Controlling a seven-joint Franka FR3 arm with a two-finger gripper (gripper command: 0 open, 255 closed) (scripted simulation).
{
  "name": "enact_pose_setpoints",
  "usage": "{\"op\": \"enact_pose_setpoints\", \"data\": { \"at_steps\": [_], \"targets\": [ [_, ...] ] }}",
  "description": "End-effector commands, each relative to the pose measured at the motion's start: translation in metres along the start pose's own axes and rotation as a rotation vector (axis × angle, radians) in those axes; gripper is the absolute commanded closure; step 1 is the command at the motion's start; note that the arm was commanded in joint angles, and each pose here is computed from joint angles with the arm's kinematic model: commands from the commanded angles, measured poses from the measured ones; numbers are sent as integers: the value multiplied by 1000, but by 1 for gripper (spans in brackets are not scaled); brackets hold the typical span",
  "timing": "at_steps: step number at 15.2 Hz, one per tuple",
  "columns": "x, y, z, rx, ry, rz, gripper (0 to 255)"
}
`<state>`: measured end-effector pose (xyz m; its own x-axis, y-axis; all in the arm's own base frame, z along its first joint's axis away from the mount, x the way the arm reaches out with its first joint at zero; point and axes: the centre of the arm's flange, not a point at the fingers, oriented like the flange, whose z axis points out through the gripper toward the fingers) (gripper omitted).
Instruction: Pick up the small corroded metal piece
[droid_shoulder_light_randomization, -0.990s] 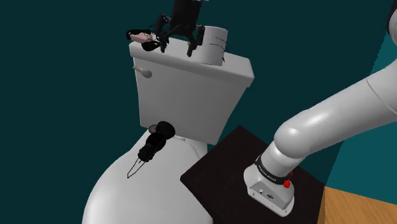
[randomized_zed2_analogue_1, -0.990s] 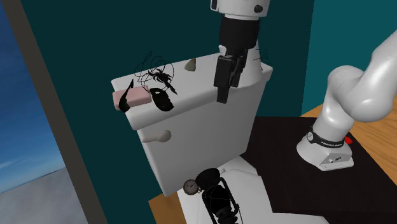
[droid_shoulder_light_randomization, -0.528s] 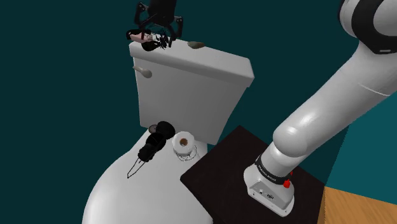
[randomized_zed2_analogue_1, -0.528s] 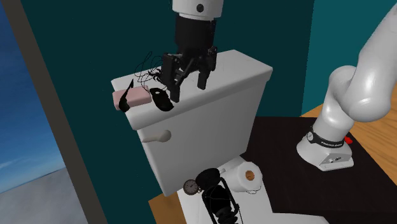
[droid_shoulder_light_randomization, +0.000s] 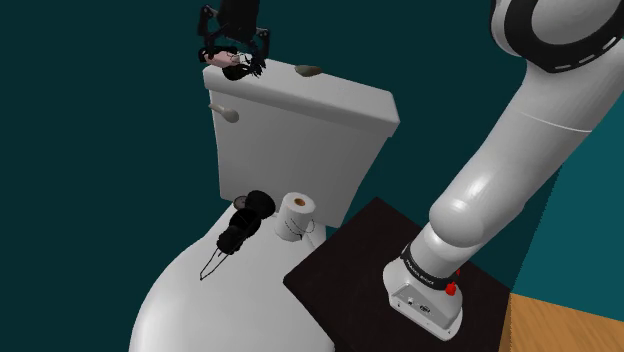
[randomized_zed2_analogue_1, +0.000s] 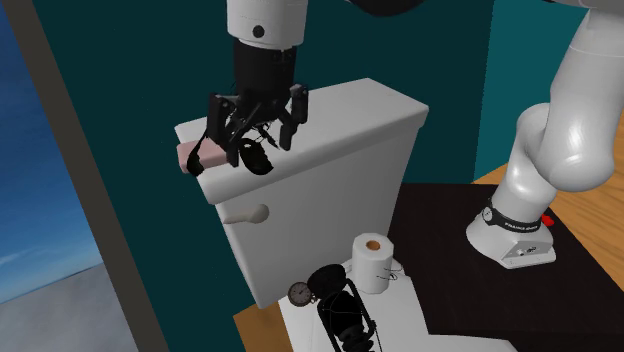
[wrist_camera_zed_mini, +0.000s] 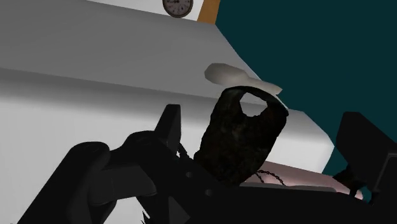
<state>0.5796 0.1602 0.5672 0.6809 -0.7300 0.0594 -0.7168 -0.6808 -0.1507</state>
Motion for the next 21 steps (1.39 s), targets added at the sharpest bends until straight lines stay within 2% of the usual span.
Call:
{"op": "enact_pose_setpoints", "data": {
  "at_steps": [1,3,5,6,15,21],
  "targets": [
    [-1,1,10,0,1,2,0],
    [-1,3,23,0,1,2,0],
    [-1,3,23,0,1,2,0],
    [-1,2,22,0,1,2,255],
    [-1,3,23,0,1,2,255],
    [0,-2,-8,0,1,2,255]
  ]
}}
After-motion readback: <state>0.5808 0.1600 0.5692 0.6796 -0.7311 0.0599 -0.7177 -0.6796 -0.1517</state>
